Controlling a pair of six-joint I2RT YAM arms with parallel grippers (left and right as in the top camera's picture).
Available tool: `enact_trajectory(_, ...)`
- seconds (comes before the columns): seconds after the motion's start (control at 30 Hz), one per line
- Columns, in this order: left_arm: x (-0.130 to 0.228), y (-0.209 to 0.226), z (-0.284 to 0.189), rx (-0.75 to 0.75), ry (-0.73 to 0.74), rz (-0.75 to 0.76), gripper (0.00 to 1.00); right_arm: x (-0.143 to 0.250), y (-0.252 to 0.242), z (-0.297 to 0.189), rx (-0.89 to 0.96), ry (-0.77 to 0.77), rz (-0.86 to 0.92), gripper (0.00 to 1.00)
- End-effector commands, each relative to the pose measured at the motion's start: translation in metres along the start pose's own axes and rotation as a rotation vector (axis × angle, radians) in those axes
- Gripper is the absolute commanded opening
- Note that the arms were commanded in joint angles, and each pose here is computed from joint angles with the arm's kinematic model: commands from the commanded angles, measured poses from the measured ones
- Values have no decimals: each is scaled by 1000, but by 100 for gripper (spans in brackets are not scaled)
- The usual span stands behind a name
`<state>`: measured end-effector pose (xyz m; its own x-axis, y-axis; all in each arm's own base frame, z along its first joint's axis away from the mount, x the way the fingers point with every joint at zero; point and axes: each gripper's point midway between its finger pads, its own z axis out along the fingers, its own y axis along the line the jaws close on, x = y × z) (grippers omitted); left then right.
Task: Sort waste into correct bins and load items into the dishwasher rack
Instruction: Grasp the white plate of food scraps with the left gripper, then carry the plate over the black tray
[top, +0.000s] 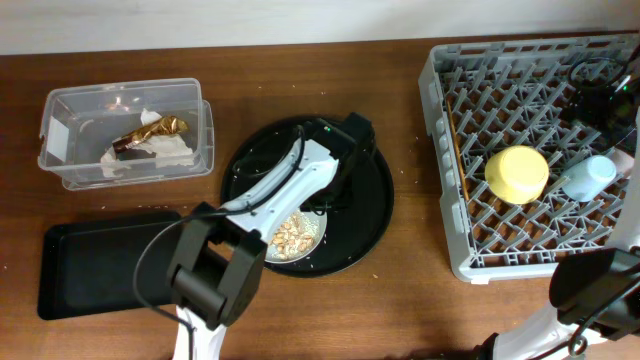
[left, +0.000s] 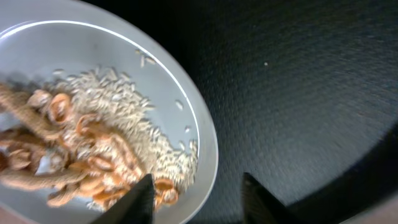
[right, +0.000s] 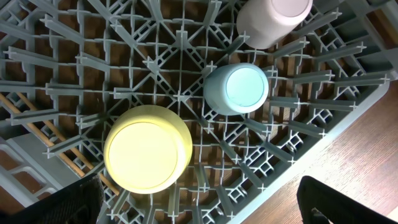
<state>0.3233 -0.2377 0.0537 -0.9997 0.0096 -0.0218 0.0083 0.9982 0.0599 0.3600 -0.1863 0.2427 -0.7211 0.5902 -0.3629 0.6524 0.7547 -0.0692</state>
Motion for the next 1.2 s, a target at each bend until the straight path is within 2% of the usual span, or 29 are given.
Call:
enact_trajectory(0.0,1,-3,23,-36,22,6,41,-3,-3,-5,12,-19,13,98)
enact_trajectory(0.27,7,-20,47,-43,23,47,33,-3,-3,-5,12,-19,13,98)
enact_trajectory(0.43,10,-12,61,-91,26,50,30,-3,-3,-5,12,-19,13,98)
enact_trajectory(0.57,13,-10,71,-110,51,54,17,-3,-3,-5,12,-19,13,98)
enact_trajectory(0.6,15,-8,70,-116,58,55,7,-3,-3,-5,12,-19,13,98)
enact_trajectory(0.63,17,-6,68,-124,68,56,1,-3,-3,-5,11,-19,13,98)
enact_trajectory(0.7,12,0,61,-165,52,59,1,-3,-3,-5,12,-19,13,98)
enact_trajectory(0.83,4,8,18,-228,41,59,1,-3,-3,-5,12,-19,13,98)
enact_trajectory(0.9,-2,20,-9,-274,-10,-12,1,-3,-3,-5,11,-19,13,98)
enact_trajectory(1.0,-3,35,-40,-271,-52,-36,1,-3,-3,-5,12,-19,13,98)
enact_trajectory(1.1,-13,89,-85,-239,-79,-183,1,-3,-3,-5,12,-19,13,99)
enact_trajectory(1.17,-28,149,-120,-179,-138,-366,1,-3,-3,-5,12,-19,13,98)
